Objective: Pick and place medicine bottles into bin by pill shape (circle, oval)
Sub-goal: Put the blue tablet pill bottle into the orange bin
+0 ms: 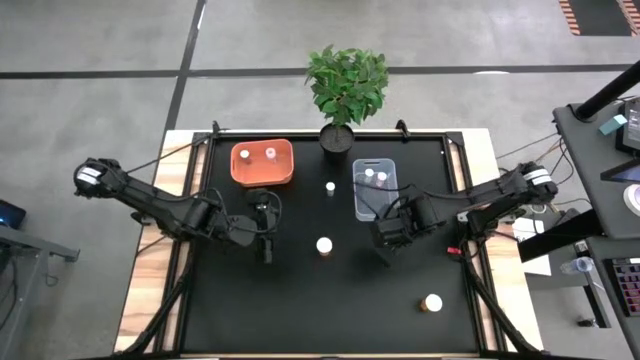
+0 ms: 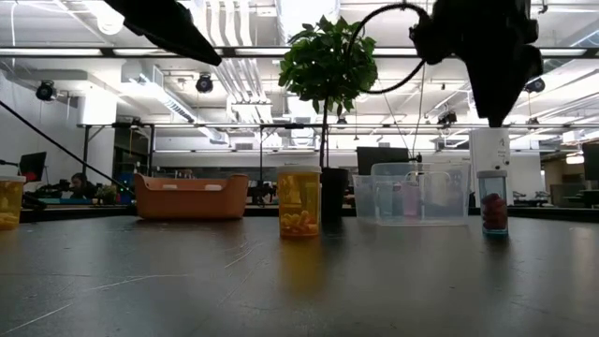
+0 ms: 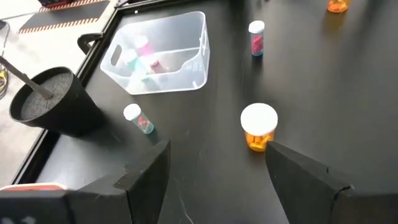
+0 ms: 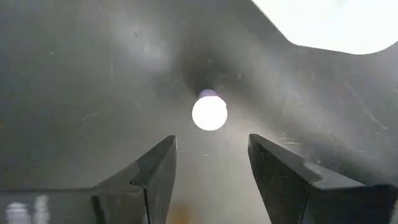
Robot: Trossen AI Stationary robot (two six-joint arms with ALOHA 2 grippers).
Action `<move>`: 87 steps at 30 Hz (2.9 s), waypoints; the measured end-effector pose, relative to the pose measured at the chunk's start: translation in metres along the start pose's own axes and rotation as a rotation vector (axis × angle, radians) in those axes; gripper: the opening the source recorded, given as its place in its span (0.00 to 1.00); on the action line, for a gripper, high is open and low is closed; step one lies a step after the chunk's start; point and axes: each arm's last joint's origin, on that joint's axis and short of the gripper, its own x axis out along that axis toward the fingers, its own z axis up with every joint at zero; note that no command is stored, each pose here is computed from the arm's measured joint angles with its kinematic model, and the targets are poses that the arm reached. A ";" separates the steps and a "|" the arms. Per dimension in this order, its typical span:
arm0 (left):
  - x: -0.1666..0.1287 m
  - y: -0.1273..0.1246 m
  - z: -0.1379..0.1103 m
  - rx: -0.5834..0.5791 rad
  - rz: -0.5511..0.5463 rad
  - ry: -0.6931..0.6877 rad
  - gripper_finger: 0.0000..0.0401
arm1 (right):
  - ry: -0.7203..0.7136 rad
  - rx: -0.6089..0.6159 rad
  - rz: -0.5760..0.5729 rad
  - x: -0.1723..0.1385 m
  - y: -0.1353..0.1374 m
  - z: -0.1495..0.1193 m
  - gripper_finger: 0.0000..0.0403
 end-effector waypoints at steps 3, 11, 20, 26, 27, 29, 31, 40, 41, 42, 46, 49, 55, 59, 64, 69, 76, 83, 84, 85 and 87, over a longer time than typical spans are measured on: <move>0.000 0.000 0.000 -0.001 0.000 -0.001 0.61 | 0.026 -0.024 -0.037 0.013 0.006 0.000 0.48; 0.000 0.000 0.000 -0.001 0.000 0.000 0.61 | 0.076 -0.102 -0.106 0.040 0.016 0.003 0.48; 0.001 0.000 0.000 0.000 0.000 0.001 0.61 | 0.082 -0.127 -0.127 0.054 0.021 0.006 0.48; 0.001 0.000 0.001 -0.004 0.000 -0.006 0.61 | 0.095 -0.157 -0.143 0.066 0.023 0.007 0.48; 0.001 0.000 0.001 -0.004 0.000 -0.008 0.61 | 0.095 -0.161 -0.143 0.068 0.024 0.007 0.48; 0.001 0.000 0.001 -0.004 0.000 -0.009 0.61 | 0.096 -0.174 -0.142 0.070 0.025 0.008 0.48; 0.001 0.000 0.001 -0.005 -0.001 -0.011 0.61 | 0.096 -0.177 -0.142 0.071 0.025 0.008 0.47; 0.001 0.000 0.001 -0.005 -0.001 -0.012 0.61 | 0.091 -0.176 -0.135 0.069 0.024 0.008 0.30; 0.001 0.000 0.001 -0.005 -0.001 -0.012 0.61 | 0.090 -0.177 -0.135 0.069 0.024 0.008 0.28; 0.001 0.000 0.001 -0.005 -0.001 -0.012 0.61 | 0.091 -0.183 -0.134 0.069 0.024 0.008 0.27; 0.001 0.000 0.001 -0.005 -0.001 -0.012 0.61 | 0.080 -0.201 -0.117 0.062 0.023 0.008 0.25; 0.001 0.000 0.001 -0.005 -0.001 -0.014 0.61 | 0.071 -0.208 -0.104 0.050 0.018 0.010 0.28; 0.006 -0.003 -0.002 0.034 -0.006 -0.080 0.61 | -0.078 -0.261 -0.052 0.012 0.016 0.021 0.28; 0.011 -0.002 -0.005 0.054 0.001 -0.117 0.61 | -0.256 -0.344 -0.057 -0.012 0.021 0.030 0.28; 0.019 0.004 -0.004 0.017 0.030 -0.148 0.61 | -0.486 -0.495 -0.011 -0.028 0.037 0.045 0.29; 0.032 0.006 -0.004 0.008 -0.017 -0.134 0.61 | -0.674 -0.624 0.070 -0.036 0.053 0.058 0.28; 0.058 0.007 -0.005 0.013 -0.091 -0.134 0.61 | -0.819 -0.700 0.101 -0.042 0.060 0.073 0.28; 0.075 0.015 0.001 -0.028 -0.106 -0.204 0.61 | -0.787 -0.724 0.091 -0.035 0.059 0.078 0.28; 0.078 0.016 0.002 -0.034 -0.105 -0.212 0.61 | -0.785 -0.726 0.093 -0.034 0.059 0.078 0.28; 0.081 0.016 0.002 -0.037 -0.111 -0.217 0.61 | -0.784 -0.728 0.093 -0.034 0.059 0.078 0.28; 0.087 0.016 0.001 -0.037 -0.144 -0.221 0.61 | -0.785 -0.734 0.089 -0.033 0.059 0.079 0.28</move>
